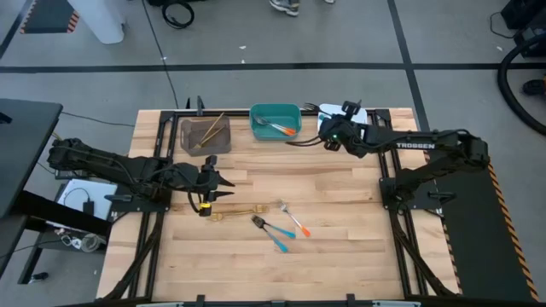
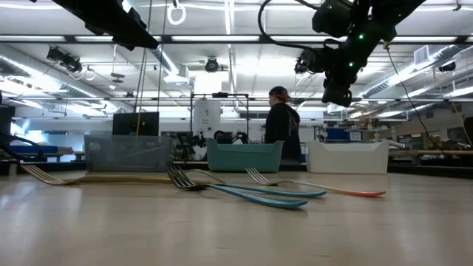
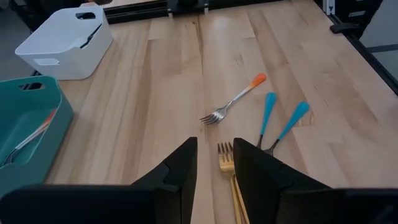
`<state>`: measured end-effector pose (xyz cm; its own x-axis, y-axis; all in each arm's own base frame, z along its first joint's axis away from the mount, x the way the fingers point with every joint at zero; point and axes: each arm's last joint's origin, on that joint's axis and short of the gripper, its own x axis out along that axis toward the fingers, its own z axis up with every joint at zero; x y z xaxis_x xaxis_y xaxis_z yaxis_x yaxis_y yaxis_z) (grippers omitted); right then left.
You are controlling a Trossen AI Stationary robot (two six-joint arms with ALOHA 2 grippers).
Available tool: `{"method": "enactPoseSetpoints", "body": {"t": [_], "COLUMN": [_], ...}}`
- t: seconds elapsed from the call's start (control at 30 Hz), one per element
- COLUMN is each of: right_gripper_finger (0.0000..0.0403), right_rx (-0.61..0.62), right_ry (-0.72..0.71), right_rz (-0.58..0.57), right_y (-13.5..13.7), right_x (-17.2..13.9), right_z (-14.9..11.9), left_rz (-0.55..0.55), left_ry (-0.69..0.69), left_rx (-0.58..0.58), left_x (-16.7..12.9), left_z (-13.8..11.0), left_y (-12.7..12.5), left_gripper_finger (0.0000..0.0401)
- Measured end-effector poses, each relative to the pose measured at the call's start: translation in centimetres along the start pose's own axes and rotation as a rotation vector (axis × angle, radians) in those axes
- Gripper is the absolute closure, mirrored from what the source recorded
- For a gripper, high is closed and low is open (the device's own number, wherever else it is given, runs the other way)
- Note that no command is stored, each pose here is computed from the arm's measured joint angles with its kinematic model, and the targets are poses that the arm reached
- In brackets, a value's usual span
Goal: Sort silverware by color (type)
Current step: Put the blue fork into the white bin
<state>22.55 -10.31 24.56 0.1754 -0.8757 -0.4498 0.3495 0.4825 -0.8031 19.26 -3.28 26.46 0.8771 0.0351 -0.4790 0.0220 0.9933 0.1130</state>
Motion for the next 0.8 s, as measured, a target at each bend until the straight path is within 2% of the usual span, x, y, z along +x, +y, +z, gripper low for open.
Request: {"method": "enactPoseSetpoints", "body": {"t": [0.8], "right_gripper_finger": [0.0378], "right_rx": [0.017], "right_ry": [-0.079], "right_rz": [-0.077], "right_y": [2.9], "right_x": [3.7], "right_z": [-4.4], "left_rz": [0.045], "left_ry": [0.001], "left_rx": [0.025], "left_x": [0.0], "left_z": [0.0], "left_y": [0.1], "left_gripper_finger": [0.0289]}}
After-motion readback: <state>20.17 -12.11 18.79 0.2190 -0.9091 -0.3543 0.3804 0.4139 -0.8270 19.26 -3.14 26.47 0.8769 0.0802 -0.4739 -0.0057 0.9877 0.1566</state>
